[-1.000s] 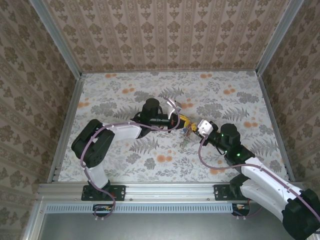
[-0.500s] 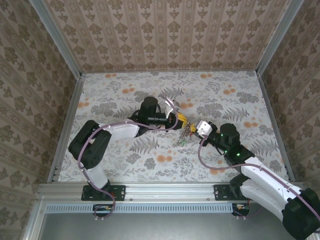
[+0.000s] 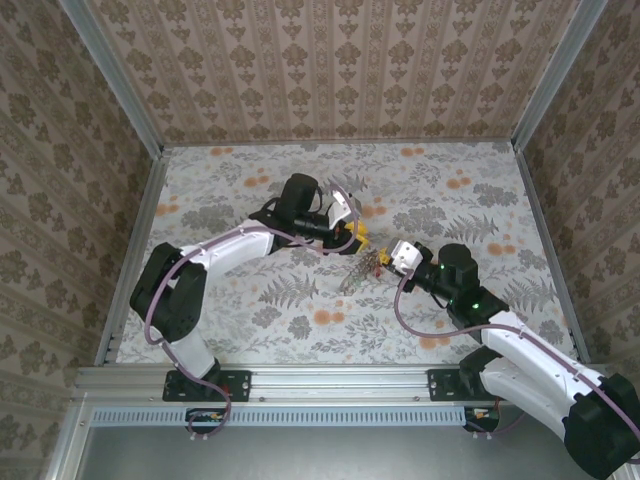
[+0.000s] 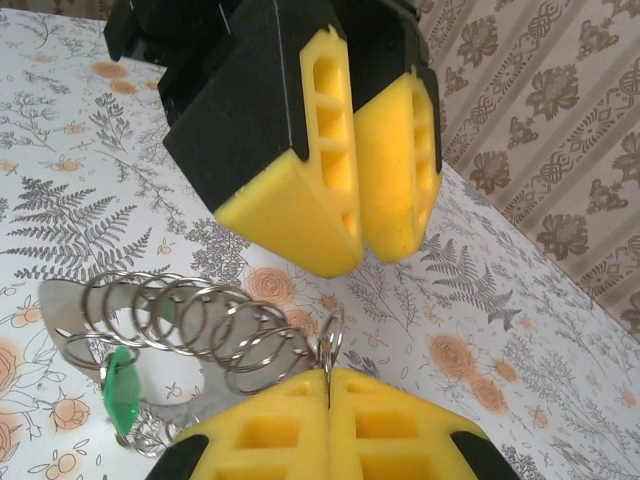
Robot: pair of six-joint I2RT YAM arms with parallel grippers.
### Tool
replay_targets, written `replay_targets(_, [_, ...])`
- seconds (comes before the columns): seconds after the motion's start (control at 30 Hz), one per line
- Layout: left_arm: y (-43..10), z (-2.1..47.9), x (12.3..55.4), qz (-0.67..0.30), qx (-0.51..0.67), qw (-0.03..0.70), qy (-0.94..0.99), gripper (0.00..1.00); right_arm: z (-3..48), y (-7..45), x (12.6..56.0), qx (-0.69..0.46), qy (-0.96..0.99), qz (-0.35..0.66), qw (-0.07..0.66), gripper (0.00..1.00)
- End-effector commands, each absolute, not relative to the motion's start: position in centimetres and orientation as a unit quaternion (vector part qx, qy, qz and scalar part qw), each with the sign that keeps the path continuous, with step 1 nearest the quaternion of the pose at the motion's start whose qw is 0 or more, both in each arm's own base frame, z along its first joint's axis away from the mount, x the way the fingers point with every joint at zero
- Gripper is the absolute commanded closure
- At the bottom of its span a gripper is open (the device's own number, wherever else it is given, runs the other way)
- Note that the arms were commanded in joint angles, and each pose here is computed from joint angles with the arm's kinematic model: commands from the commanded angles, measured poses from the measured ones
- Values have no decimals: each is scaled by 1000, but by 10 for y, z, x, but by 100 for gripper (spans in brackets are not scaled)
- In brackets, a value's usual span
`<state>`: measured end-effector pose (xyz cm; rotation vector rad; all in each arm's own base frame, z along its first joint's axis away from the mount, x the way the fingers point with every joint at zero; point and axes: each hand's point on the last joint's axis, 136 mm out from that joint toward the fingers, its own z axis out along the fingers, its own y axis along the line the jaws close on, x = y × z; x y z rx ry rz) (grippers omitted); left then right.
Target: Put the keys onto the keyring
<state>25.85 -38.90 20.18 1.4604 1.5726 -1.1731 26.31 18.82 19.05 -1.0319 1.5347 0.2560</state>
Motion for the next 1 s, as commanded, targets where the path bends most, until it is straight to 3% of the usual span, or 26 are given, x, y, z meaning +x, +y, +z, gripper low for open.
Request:
replay_targets(0.0, [-381, 211, 248, -437, 608, 332, 574, 62, 204, 193, 263, -453, 646, 117, 604, 100])
replay_targets(0.97, [-394, 176, 235, -413, 695, 251, 533, 56, 210, 197, 262, -458, 638, 130, 605, 100])
